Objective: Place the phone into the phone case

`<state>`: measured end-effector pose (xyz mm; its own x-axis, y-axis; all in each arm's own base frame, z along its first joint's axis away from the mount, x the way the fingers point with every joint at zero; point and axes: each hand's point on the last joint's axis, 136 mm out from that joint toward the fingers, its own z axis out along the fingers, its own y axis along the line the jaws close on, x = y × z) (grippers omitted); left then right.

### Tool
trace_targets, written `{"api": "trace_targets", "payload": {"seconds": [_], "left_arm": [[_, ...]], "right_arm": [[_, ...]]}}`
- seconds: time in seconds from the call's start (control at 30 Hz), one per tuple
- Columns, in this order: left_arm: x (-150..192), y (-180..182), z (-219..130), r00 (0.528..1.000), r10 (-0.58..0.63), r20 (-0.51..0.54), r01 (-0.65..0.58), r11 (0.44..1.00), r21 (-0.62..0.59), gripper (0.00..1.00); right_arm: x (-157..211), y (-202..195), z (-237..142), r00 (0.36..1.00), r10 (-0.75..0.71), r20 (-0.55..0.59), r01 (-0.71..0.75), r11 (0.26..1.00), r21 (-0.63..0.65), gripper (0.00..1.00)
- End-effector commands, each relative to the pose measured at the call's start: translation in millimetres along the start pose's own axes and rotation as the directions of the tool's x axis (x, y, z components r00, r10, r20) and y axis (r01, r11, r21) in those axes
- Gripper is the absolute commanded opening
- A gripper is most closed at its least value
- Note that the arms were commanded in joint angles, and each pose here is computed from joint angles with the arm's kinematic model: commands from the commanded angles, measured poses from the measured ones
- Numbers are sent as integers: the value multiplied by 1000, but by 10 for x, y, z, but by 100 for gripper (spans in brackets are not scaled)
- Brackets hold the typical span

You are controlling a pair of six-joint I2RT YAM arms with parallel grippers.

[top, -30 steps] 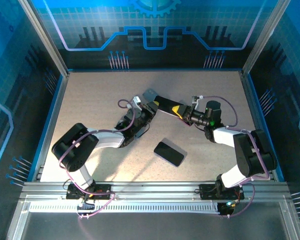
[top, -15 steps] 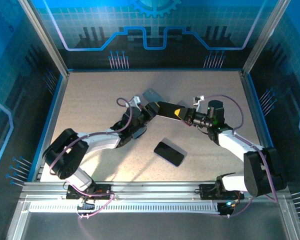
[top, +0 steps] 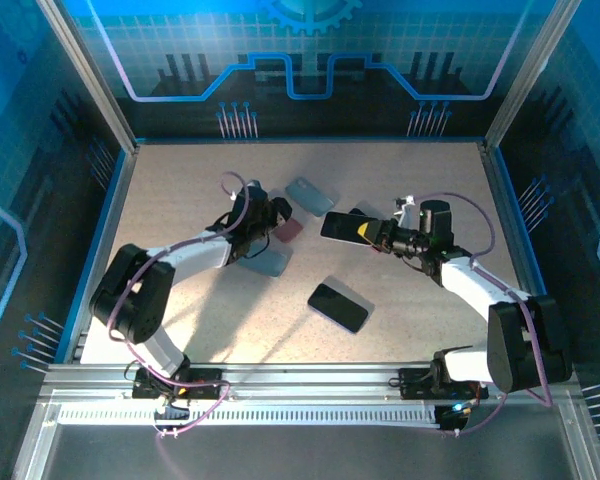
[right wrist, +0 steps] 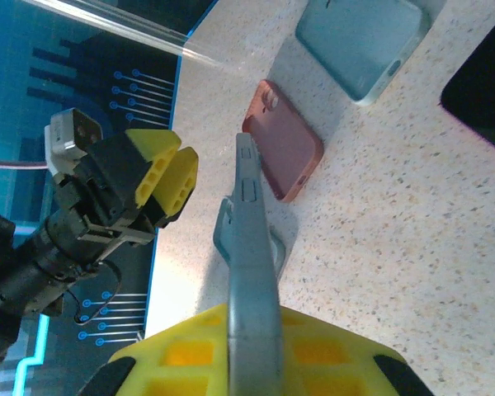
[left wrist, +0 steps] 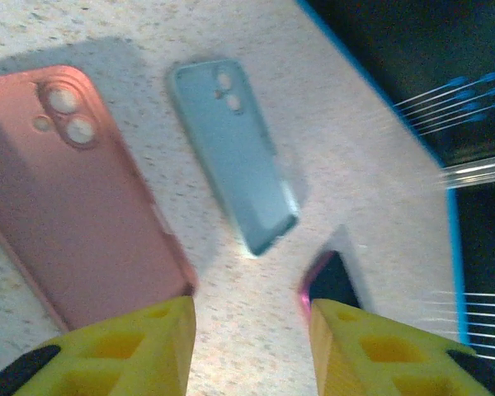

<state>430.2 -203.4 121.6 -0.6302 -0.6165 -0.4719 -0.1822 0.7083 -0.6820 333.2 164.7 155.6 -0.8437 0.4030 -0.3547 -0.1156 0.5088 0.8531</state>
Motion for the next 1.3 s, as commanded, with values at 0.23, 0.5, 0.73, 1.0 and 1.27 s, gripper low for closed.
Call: {"api": "trace_targets", "payload": {"seconds": [0.23, 0.5, 0.73, 1.0, 1.27], "left_arm": [[292, 380, 488, 970, 111, -217, -160, 962, -222, 29], [530, 623, 566, 961, 69, -269, -141, 955, -262, 28], [713, 742, 613, 947, 54, -315, -145, 952, -271, 29], [951, 632, 589, 931, 39, -362, -135, 960, -244, 28], [1390, 460, 532, 895, -87, -437, -12, 976, -218, 27]], "right_arm": [[-148, 109, -190, 998, -49, 39, 50, 999, -16, 0], [-128, 91, -216, 998, -39, 39, 40, 999, -13, 0], [-118, 90, -210, 999, -29, 30, 29, 999, -14, 0], [-79, 87, -237, 999, -25, 29, 26, 1000, -10, 0], [-46, 122, -297, 999, -29, 34, 29, 1000, -7, 0]]}}
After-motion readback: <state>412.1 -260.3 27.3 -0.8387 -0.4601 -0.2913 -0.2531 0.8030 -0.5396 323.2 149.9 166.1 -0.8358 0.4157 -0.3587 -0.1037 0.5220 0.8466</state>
